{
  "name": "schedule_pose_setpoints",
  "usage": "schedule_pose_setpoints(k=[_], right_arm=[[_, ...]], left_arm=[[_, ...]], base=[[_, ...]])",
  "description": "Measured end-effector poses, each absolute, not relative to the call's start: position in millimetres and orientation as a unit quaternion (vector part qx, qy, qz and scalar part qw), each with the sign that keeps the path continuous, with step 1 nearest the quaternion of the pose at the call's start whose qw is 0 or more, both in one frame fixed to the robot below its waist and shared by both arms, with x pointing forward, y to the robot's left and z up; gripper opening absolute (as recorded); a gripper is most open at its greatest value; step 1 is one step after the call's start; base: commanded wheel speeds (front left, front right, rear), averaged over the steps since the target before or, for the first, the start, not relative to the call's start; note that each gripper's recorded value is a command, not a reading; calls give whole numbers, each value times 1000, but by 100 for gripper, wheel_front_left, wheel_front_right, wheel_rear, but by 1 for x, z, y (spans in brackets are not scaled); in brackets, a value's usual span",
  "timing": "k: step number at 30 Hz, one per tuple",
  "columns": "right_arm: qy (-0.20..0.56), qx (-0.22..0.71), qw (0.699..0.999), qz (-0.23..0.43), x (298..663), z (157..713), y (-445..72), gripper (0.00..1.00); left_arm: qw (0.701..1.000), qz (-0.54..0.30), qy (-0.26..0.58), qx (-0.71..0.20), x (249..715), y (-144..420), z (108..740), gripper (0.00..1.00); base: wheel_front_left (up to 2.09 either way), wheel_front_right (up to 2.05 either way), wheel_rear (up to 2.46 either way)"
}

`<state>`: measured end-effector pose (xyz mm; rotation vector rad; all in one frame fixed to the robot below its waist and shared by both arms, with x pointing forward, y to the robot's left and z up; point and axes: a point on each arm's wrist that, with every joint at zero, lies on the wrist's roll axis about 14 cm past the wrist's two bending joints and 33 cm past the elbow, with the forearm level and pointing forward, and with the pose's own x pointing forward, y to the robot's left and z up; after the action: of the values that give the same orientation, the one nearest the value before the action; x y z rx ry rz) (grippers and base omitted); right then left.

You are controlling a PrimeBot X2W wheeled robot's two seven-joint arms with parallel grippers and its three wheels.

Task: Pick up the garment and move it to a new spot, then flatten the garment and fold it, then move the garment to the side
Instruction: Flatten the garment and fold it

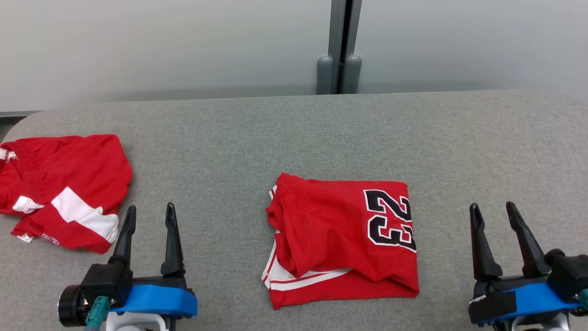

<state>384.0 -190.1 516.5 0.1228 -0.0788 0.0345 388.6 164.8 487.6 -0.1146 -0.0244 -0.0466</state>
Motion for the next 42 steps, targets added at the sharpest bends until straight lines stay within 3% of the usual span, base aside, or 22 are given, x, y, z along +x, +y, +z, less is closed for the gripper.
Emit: schedule_pose_setpoints(k=[8, 22, 37, 38, 40, 42], right_arm=[[-31, 71, 997, 13, 379, 513, -192, 100], [-6, 72, 997, 10, 379, 497, -192, 100], [7, 81, 997, -9, 385, 482, -203, 100], [7, 81, 997, -9, 385, 481, -203, 100], [8, 81, 997, -11, 384, 480, -204, 100], [8, 81, 997, -11, 384, 480, -204, 100]], left_arm=[[998, -36, -6, -60, 384, 157, 484, 100], [968, -233, 63, -71, 358, 40, 450, 100], [936, -304, 167, -62, 336, 3, 392, 100], [935, -305, 169, -61, 337, 3, 391, 70], [935, -305, 168, -64, 339, 2, 391, 0], [936, -305, 162, -68, 343, 1, 394, 0]], base=[[0, 0, 0], [0, 0, 0], [0, 0, 0], [0, 0, 0], [0, 0, 0], [0, 0, 0]])
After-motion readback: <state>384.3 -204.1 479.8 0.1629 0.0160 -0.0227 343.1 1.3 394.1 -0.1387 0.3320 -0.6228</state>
